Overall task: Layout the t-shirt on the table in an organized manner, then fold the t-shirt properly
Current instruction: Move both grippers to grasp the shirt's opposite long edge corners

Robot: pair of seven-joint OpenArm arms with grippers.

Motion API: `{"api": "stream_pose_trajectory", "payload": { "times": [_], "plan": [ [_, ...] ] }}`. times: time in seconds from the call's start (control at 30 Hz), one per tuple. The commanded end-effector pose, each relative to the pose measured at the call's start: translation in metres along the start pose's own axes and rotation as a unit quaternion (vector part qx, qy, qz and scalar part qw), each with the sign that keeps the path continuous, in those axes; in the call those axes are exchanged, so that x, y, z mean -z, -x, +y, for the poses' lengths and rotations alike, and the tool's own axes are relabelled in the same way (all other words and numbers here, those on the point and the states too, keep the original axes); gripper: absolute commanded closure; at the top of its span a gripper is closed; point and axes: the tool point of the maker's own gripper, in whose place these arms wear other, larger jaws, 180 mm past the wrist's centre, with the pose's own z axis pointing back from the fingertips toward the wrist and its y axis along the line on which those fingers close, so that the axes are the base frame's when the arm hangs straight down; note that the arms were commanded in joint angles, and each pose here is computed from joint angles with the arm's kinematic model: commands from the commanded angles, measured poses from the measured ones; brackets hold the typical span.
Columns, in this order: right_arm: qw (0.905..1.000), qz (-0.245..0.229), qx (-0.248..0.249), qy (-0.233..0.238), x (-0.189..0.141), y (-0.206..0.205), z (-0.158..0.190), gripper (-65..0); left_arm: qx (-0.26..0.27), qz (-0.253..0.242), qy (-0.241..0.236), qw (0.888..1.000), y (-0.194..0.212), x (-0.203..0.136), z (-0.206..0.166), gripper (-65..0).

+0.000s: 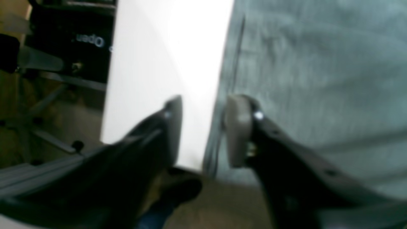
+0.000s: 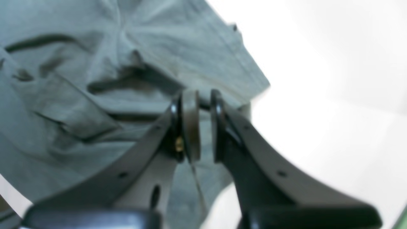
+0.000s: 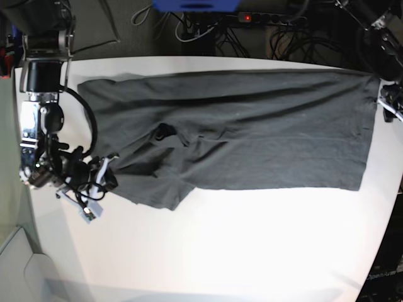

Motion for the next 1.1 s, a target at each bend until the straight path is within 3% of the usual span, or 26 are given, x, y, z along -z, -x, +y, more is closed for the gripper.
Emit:
{"api": "stream_pose_trajectory", "payload": {
  "times": [0.0, 0.1, 0.23, 0.33, 0.53, 0.87, 1.07],
  "plan": [
    [0.9993, -0.034, -0.009, 0.012, -0.011, -0.023, -0.012, -11.0, 0.007, -0.036, -0.015, 0.999, -0.027, -0.007, 0.01, -31.7],
    [0.9995, -0.027, -0.009, 0.016, -0.013, -0.016, -0.015, -20.6, -0.004, -0.073, -0.014, 0.997, -0.061, -0.006, 0.009, -42.5],
    [0.9993, -0.03, -0.006, 0.02, -0.014, -0.009, -0.02, -31.2, -0.013, -0.116, -0.006, 0.993, -0.104, -0.003, 0.005, -44.2],
    [0.9994, -0.018, 0.026, 0.012, -0.003, 0.011, -0.027, -35.6, -0.008, -0.106, 0.014, 0.994, -0.122, 0.017, 0.001, -44.3],
    [0.9963, -0.009, 0.085, 0.009, 0.011, 0.04, -0.048, -36.4, -0.017, -0.111, 0.052, 0.992, -0.134, 0.066, -0.015, -44.3],
    [0.9925, -0.017, 0.121, 0.003, 0.024, 0.029, -0.062, -36.4, -0.071, -0.111, 0.105, 0.986, -0.135, 0.117, -0.041, -44.3],
    [0.9905, -0.036, 0.133, -0.003, 0.03, 0.02, -0.062, -36.4, -0.129, -0.108, 0.081, 0.982, -0.127, 0.133, -0.034, -44.3]
  ]
}}
